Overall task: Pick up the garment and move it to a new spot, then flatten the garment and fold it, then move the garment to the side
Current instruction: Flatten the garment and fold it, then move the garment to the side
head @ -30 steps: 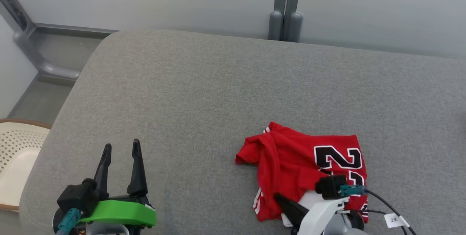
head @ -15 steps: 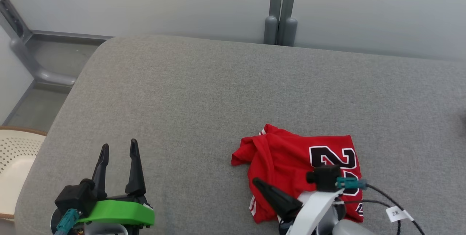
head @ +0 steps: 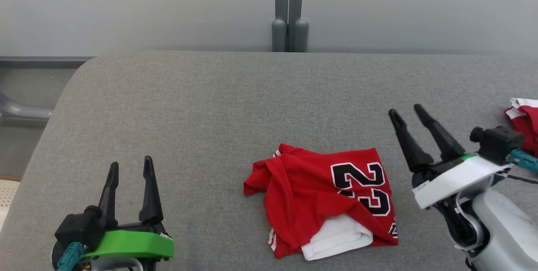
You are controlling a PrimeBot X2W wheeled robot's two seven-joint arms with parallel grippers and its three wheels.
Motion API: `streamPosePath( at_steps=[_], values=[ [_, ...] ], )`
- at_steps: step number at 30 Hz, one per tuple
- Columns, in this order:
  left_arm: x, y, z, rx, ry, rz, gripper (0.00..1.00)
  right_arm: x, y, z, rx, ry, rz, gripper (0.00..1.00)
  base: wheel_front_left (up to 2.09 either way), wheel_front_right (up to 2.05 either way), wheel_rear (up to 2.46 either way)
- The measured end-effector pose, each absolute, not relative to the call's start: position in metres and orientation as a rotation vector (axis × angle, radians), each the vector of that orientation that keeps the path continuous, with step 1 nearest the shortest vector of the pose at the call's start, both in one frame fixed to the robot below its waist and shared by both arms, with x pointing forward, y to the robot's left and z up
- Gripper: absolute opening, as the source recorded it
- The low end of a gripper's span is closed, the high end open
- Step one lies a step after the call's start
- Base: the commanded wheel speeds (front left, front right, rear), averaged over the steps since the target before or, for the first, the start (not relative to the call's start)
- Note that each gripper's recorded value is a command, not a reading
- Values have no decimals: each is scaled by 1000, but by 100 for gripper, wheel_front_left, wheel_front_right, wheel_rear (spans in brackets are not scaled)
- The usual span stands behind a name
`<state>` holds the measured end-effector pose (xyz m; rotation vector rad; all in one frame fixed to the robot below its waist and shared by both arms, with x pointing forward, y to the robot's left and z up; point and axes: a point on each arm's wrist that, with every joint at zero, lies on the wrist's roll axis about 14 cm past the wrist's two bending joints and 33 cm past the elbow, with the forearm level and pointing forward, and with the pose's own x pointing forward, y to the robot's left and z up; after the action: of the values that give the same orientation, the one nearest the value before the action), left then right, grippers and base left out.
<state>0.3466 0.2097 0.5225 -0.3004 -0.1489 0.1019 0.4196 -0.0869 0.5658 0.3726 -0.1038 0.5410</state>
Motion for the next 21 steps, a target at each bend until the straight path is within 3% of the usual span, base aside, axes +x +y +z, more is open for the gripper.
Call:
streamPosePath(
  at_steps=[4, 11, 21],
  values=[
    [353, 203, 524, -301, -149, 79, 100, 424, -132, 580, 314, -197, 403, 100, 0, 0, 0],
    [360, 191, 529, -265, -161, 33, 100, 402, -178, 565, 256, -211, 228, 100, 0, 0, 0],
    [364, 180, 532, -246, -167, -5, 100, 383, -197, 543, 234, -167, 145, 100, 0, 0, 0]
  ],
)
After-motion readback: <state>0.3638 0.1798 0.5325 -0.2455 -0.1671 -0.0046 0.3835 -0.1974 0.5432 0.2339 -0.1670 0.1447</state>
